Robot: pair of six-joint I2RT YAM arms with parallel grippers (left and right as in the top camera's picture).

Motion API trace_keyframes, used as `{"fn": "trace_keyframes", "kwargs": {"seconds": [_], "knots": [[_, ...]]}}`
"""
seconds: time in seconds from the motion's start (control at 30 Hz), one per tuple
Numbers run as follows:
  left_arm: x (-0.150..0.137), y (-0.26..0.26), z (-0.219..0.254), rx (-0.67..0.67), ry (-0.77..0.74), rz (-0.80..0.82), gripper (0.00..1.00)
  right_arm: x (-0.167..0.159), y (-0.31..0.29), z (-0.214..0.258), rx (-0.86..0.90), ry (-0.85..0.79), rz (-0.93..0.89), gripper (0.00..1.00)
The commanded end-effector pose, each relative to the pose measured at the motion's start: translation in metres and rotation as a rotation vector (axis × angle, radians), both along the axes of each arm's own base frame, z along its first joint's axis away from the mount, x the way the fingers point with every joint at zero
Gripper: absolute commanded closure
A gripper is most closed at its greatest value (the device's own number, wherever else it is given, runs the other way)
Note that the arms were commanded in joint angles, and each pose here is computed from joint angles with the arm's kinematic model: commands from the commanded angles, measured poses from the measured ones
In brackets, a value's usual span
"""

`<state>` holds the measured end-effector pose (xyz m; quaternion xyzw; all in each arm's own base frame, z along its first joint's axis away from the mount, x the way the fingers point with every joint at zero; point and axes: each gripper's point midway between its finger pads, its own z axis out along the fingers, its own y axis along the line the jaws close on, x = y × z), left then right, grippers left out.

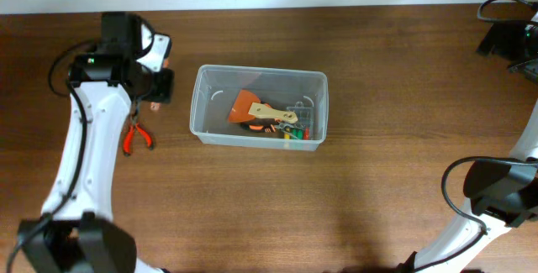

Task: Pack container
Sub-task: 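Lift the socket strip with left gripper and lower into container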

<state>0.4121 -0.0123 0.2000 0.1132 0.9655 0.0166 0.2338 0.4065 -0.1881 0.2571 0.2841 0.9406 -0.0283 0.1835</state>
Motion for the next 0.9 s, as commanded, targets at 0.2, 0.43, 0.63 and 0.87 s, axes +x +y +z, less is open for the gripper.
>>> {"fn": "trace_keyframes", "kwargs": {"seconds": [0.2, 0.43, 0.63, 0.87], "knots": [[-0.010, -0.104, 0.032, -0.047, -0.093, -0.197, 0.98, 0.000, 0.003, 0.001, 0.003, -0.004, 0.001, 0.01], [0.002, -0.136, 0.017, -0.080, -0.097, -0.214, 0.98, 0.000, 0.002, 0.001, 0.002, -0.004, 0.001, 0.01], [0.011, -0.142, -0.035, -0.082, 0.025, -0.186, 0.98, 0.000, 0.003, 0.001, 0.002, -0.004, 0.001, 0.01], [0.012, -0.155, -0.101, -0.104, 0.181, -0.206, 0.98, 0.000, 0.002, 0.001, 0.002, -0.004, 0.001, 0.01]]}}
